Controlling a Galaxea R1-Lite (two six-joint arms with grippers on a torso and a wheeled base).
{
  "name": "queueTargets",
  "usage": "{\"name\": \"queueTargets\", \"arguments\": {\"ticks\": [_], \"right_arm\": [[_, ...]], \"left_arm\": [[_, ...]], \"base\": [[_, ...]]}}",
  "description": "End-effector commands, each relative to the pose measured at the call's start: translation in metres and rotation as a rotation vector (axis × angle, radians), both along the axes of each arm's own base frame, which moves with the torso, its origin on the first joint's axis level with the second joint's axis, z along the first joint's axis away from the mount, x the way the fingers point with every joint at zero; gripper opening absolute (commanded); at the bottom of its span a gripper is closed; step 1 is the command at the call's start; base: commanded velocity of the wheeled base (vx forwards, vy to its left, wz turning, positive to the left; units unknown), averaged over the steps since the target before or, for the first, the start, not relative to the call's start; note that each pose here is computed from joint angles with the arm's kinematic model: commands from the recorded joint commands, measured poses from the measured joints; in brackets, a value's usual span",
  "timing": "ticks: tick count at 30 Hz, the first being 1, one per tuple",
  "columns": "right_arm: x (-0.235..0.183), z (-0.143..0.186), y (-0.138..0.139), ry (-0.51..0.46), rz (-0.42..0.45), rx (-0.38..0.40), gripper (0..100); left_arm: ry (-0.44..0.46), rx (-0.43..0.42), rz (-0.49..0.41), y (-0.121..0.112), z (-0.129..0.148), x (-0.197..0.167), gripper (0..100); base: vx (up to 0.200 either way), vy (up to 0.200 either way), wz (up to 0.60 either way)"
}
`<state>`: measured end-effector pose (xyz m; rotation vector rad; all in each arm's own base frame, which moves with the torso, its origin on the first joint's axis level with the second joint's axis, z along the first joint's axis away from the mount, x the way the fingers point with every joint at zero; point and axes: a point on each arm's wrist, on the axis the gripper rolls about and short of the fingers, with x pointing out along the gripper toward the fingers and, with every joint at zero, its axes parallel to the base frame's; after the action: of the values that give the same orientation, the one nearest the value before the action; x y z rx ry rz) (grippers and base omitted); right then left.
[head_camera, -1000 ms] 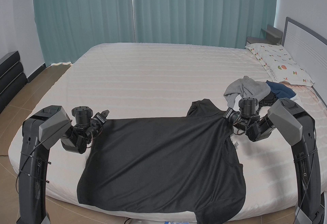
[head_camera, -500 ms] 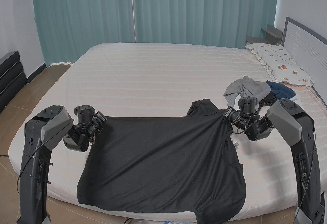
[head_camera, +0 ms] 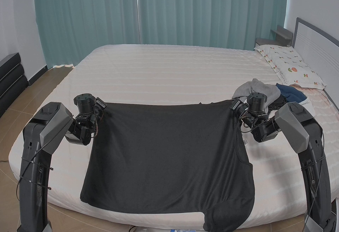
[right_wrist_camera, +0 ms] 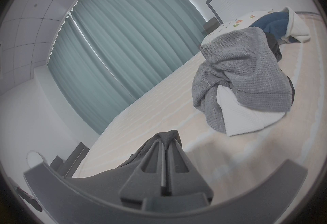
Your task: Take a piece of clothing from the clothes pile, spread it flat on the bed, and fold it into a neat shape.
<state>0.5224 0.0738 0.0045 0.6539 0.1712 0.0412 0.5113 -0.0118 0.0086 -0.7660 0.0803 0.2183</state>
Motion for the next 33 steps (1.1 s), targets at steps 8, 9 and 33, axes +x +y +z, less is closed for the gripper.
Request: {"name": "queueTargets", "arguments": {"ticks": [8, 9, 33], "right_arm": [[0.012, -0.029, 0.009, -0.014, 0.007, -0.080, 0], [0.013, -0.034, 0.011, -0.010, -0.001, -0.087, 0], [-0.025, 0.011, 0.004, 0.049, 0.099, -0.049, 100]], "left_arm": [[0.045, 0.004, 0.001, -0.001, -0.033, 0.005, 0], [0.052, 0.004, 0.000, -0.002, -0.038, 0.005, 0], [0.118, -0.012, 0.072, 0.029, -0.028, -0.020, 100]], "base": [[0.000, 0.000, 0.00], [0.000, 0.000, 0.00], [0.000, 0.000, 0.00]]}}
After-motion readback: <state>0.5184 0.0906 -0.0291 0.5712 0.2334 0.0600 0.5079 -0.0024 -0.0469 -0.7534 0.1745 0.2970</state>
